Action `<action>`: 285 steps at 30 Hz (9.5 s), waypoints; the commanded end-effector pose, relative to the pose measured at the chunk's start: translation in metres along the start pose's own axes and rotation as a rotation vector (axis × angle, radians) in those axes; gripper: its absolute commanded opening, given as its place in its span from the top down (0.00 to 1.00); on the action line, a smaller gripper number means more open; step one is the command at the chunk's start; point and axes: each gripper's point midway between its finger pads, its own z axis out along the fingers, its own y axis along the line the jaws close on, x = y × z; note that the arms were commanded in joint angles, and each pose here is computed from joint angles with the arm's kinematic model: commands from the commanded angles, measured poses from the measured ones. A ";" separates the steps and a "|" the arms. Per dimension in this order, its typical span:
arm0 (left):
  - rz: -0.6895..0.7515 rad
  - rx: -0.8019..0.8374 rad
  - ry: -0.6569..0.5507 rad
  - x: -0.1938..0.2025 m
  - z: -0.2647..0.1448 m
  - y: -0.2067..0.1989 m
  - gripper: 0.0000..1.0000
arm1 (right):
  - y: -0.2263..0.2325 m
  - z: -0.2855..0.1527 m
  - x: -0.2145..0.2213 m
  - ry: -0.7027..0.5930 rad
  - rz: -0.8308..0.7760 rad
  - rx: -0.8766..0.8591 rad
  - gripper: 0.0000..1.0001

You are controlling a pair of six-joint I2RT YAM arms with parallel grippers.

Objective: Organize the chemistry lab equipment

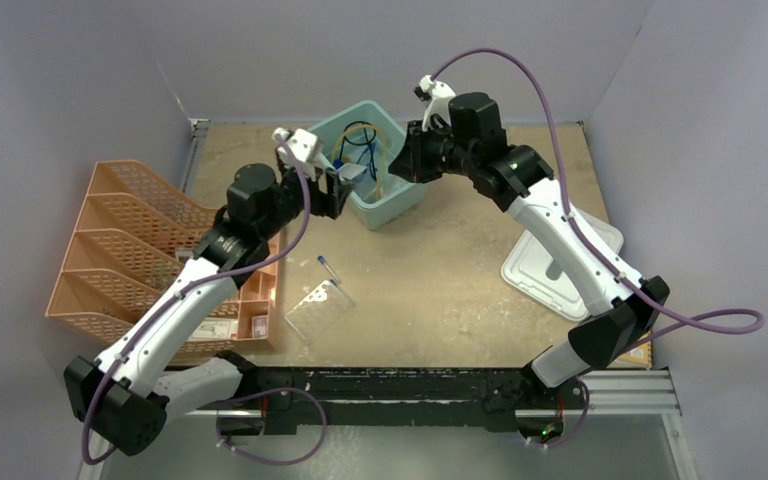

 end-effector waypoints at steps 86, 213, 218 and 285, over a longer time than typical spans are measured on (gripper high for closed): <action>-0.344 -0.853 -0.221 -0.094 -0.099 0.119 0.35 | 0.092 0.169 0.252 0.017 -0.629 -0.161 0.92; -0.737 0.053 0.128 -0.005 -0.004 -0.038 0.28 | 0.017 -0.001 0.118 -0.129 -0.078 -0.135 0.94; -0.933 0.014 0.322 0.022 0.003 -0.050 0.27 | 0.034 -0.006 0.113 -0.151 -0.115 -0.231 0.94; -0.200 -0.623 0.105 0.133 -0.067 -0.048 1.00 | -0.060 0.047 0.156 -0.057 0.168 0.060 0.38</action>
